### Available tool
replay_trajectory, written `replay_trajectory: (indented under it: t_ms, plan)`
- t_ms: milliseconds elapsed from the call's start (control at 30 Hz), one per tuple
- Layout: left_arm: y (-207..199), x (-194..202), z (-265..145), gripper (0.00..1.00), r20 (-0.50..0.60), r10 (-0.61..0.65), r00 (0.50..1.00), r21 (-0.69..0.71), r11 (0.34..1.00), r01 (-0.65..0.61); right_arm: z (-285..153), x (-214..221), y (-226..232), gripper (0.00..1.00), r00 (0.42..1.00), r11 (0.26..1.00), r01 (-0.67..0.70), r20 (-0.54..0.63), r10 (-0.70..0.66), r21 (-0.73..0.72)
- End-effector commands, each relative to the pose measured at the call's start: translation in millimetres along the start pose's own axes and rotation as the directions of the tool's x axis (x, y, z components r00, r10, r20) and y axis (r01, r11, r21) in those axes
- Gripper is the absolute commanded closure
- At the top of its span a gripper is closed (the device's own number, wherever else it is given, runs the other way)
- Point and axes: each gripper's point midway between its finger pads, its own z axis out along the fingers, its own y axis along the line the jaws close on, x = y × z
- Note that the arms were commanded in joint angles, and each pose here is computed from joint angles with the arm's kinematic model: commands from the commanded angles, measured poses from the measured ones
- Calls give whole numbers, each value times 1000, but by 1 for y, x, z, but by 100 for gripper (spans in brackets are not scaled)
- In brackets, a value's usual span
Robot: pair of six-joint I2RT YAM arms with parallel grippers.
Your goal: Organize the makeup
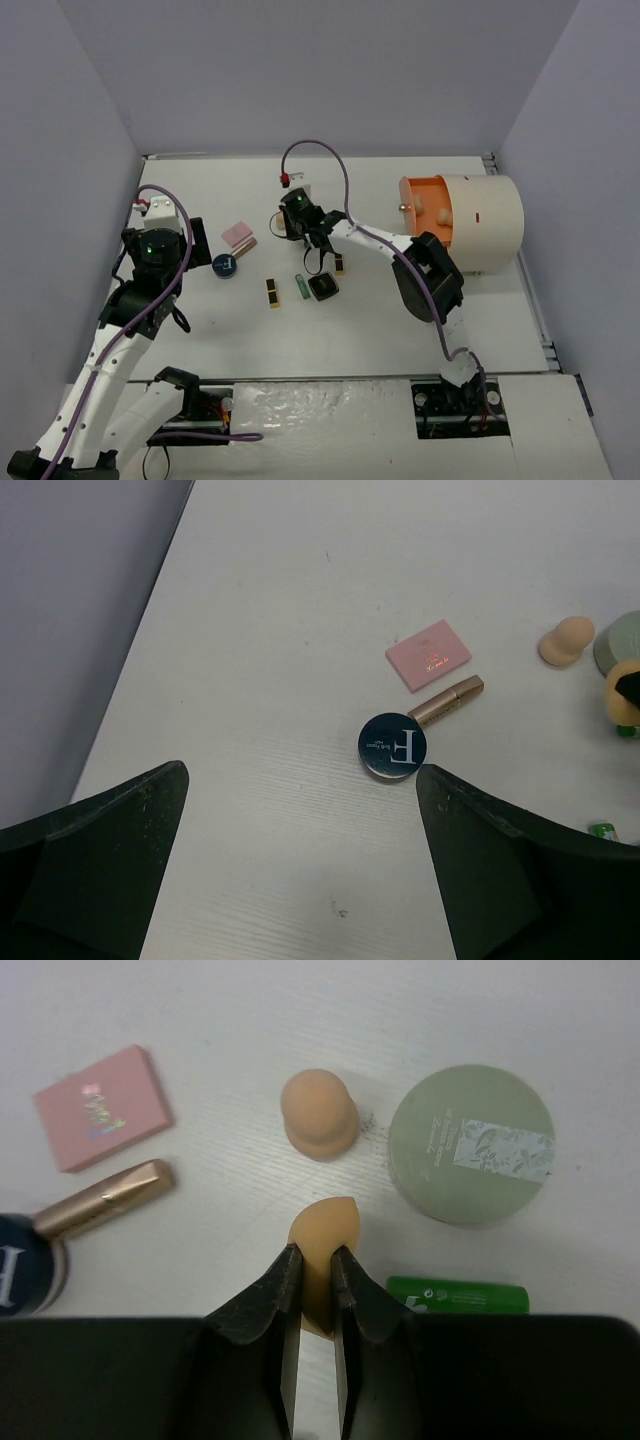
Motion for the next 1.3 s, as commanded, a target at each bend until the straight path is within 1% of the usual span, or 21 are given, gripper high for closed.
replay_trajectory:
  t_ms: [0, 133, 200, 267, 333, 533, 733, 933, 1067, 1167, 1267]
  plan:
    - [-2, -18, 0, 3, 54, -50, 997, 4, 999, 50, -115, -113, 16, 100, 964, 993, 44, 266, -14, -107]
    - [-1, -18, 0, 3, 53, -49, 997, 2, 999, 49, -182, -143, -14, 100, 938, 996, 76, 343, -56, -44]
    - [-2, -18, 0, 3, 52, -49, 997, 3, 999, 49, -216, -160, -41, 100, 920, 998, 66, 387, -58, -7]
    - [-2, -18, 0, 3, 53, -50, 997, 4, 999, 50, -228, -161, -59, 100, 918, 998, 58, 392, -61, 18]
    - [-3, -17, 0, 3, 51, -50, 997, 10, 999, 49, -260, -173, -105, 100, 898, 997, 18, 438, -46, 69]
    - [-5, -15, 3, 3, 37, -44, 998, 14, 999, 43, -293, -160, -190, 100, 896, 972, -86, 443, -21, 220]
    - [-6, -13, 4, 3, 31, -41, 999, 14, 999, 40, -293, -134, -245, 100, 915, 945, -161, 403, 34, 284]
    - [-6, -12, 6, 3, 26, -36, 999, 11, 999, 36, -264, -111, -268, 100, 945, 934, -174, 321, 68, 313]
    - [-6, -12, 6, 3, 25, -36, 999, 12, 999, 36, -250, -110, -269, 99, 956, 940, -149, 287, 58, 306]
    - [-7, -12, 6, 3, 23, -35, 999, 14, 999, 35, -242, -110, -271, 94, 962, 943, -128, 268, 43, 306]
    - [-7, -12, 6, 3, 24, -35, 999, 15, 999, 35, -242, -112, -275, 84, 963, 938, -122, 266, 33, 326]
